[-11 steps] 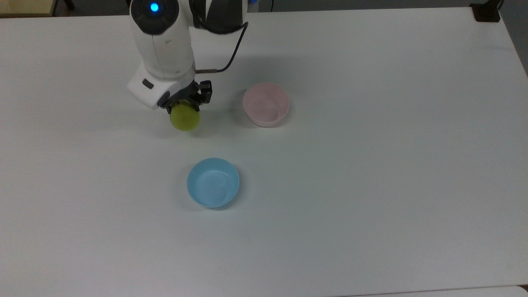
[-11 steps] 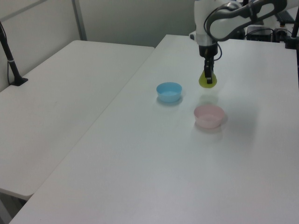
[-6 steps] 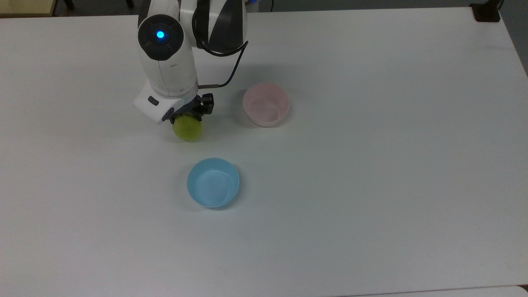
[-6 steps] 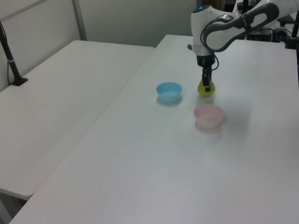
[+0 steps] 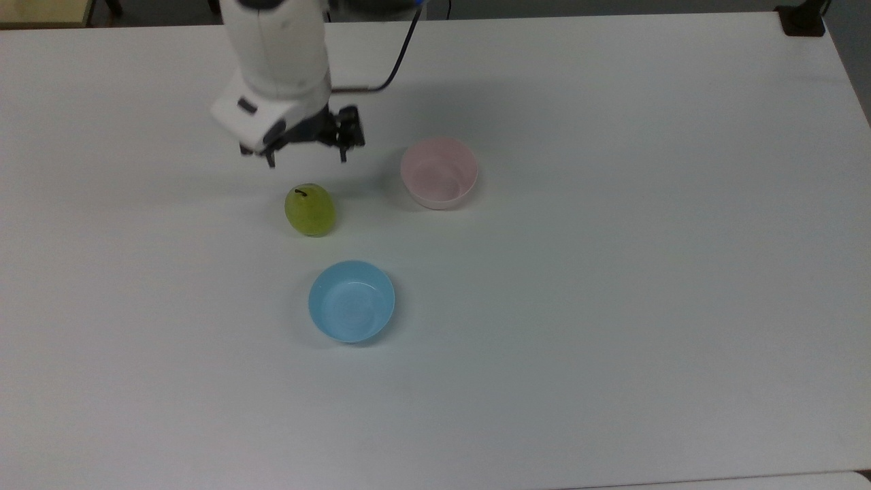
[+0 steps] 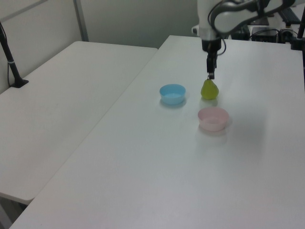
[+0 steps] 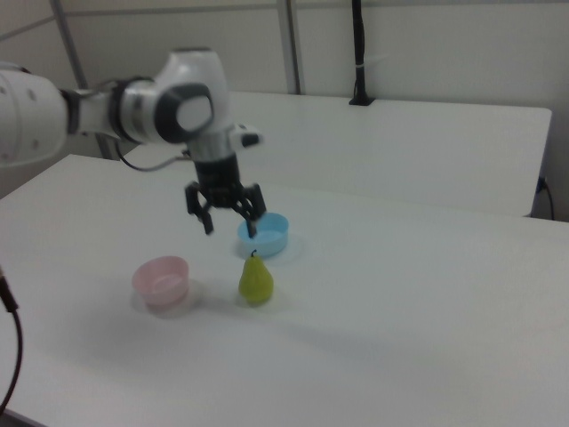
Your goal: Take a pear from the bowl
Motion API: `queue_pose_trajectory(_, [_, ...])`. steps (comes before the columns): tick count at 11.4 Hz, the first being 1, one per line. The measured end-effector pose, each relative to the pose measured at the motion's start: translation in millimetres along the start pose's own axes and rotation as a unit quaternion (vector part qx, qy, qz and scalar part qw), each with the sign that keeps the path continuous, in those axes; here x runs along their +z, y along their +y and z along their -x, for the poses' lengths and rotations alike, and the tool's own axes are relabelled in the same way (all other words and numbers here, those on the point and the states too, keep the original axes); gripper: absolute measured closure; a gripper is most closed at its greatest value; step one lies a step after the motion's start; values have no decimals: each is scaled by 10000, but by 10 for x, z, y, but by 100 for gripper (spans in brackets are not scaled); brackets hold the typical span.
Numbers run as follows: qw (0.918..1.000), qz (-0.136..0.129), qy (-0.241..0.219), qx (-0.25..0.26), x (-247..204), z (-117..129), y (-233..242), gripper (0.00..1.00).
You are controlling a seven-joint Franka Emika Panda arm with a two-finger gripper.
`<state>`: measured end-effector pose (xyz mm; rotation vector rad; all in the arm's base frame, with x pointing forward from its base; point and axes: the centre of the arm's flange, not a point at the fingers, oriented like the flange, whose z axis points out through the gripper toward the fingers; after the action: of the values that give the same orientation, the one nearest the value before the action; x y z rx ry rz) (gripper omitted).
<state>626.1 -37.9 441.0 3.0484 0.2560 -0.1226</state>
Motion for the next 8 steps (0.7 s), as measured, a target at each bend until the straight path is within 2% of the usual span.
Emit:
queue_pose_trajectory(2, [9998, 17, 145, 97, -717, 295, -257, 0])
queue_pose_trajectory(4, [9994, -5, 321, 87, -1145, 528, -386, 0])
queue_pose_trajectory(6, [9987, -52, 369, 361, -1346, 659, -511, 0])
queue_pose_trajectory(8, [9980, -58, 385, 502, -1393, 685, -565, 0])
